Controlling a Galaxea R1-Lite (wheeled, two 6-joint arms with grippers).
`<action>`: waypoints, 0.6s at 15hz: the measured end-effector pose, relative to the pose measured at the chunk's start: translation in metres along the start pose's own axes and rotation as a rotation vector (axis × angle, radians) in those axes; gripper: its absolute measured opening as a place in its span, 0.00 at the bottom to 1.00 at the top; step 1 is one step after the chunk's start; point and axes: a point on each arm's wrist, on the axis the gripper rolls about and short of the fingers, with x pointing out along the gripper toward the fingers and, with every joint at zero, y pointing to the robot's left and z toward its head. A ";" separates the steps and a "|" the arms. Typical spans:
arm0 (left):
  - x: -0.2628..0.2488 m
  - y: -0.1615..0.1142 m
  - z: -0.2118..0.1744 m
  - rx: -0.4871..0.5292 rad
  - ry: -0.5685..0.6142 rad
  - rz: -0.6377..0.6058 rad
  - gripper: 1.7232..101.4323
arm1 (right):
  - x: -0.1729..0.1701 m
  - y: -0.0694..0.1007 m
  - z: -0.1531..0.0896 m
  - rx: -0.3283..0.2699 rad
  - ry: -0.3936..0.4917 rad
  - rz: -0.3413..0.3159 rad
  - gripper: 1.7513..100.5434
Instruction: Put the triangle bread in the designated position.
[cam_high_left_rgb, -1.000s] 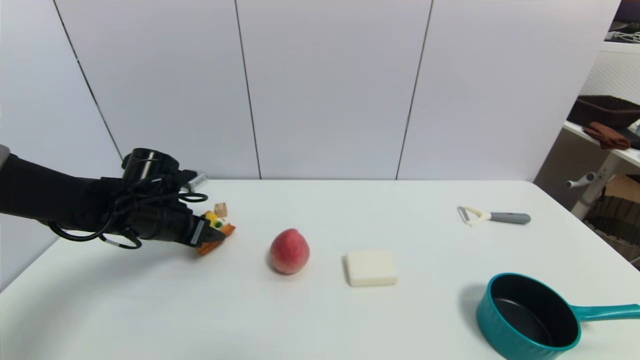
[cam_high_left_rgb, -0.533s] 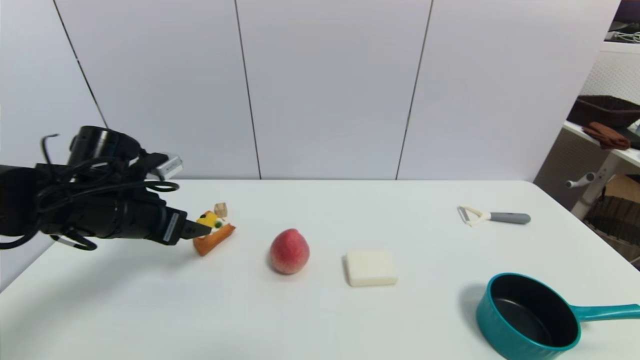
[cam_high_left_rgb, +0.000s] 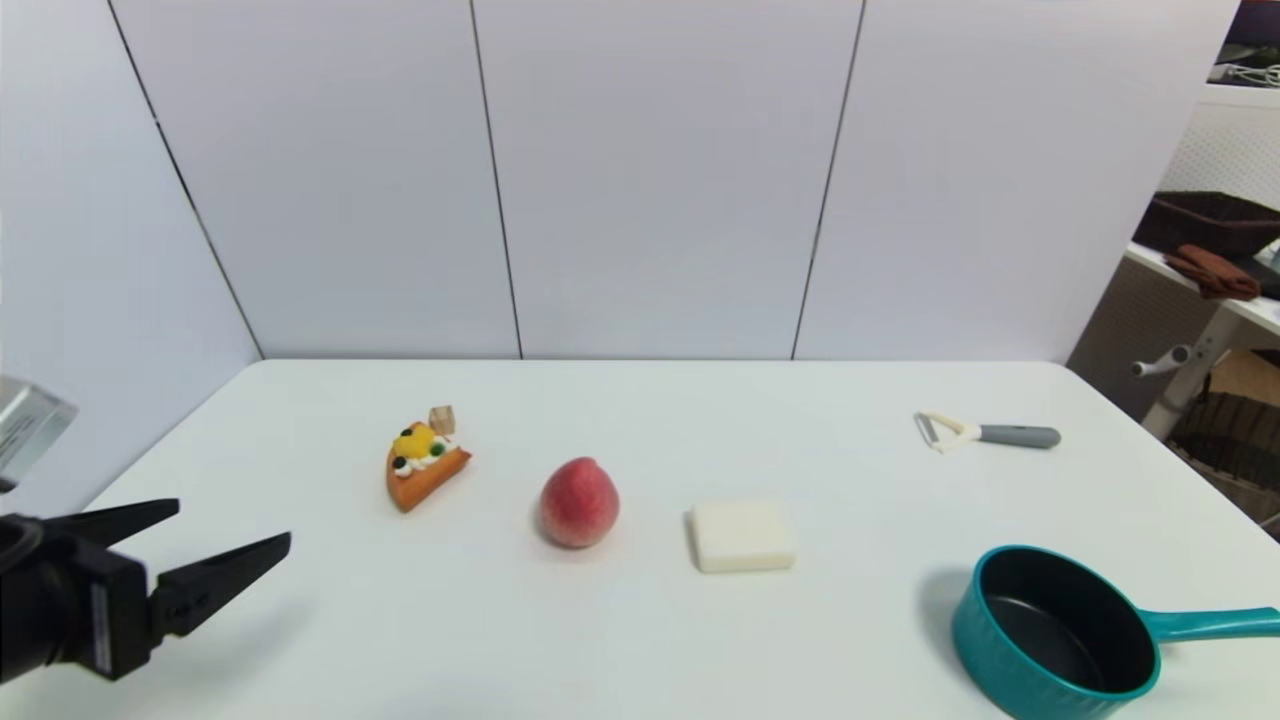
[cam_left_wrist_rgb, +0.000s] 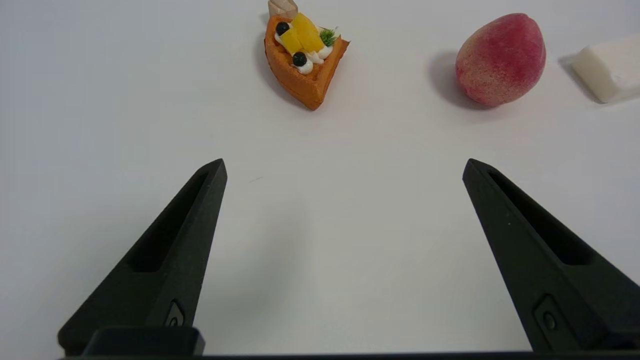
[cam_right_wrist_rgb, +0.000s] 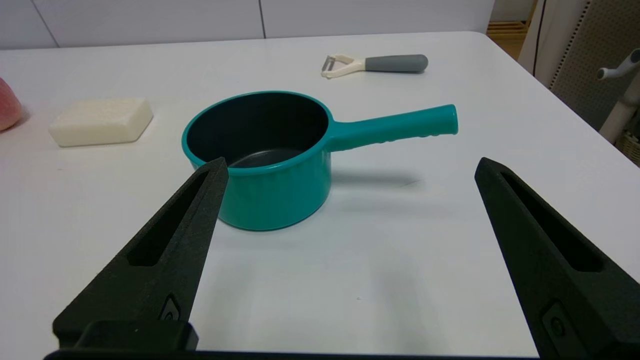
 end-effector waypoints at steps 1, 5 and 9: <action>-0.011 -0.002 -0.013 -0.001 -0.041 0.007 0.94 | 0.000 0.000 0.000 0.000 0.000 0.000 0.97; -0.047 -0.010 -0.067 0.018 -0.206 0.038 0.95 | 0.000 0.000 0.000 0.000 0.000 0.000 0.97; -0.062 -0.016 -0.118 0.018 -0.319 0.159 0.96 | 0.000 0.000 0.000 0.000 0.000 0.001 0.97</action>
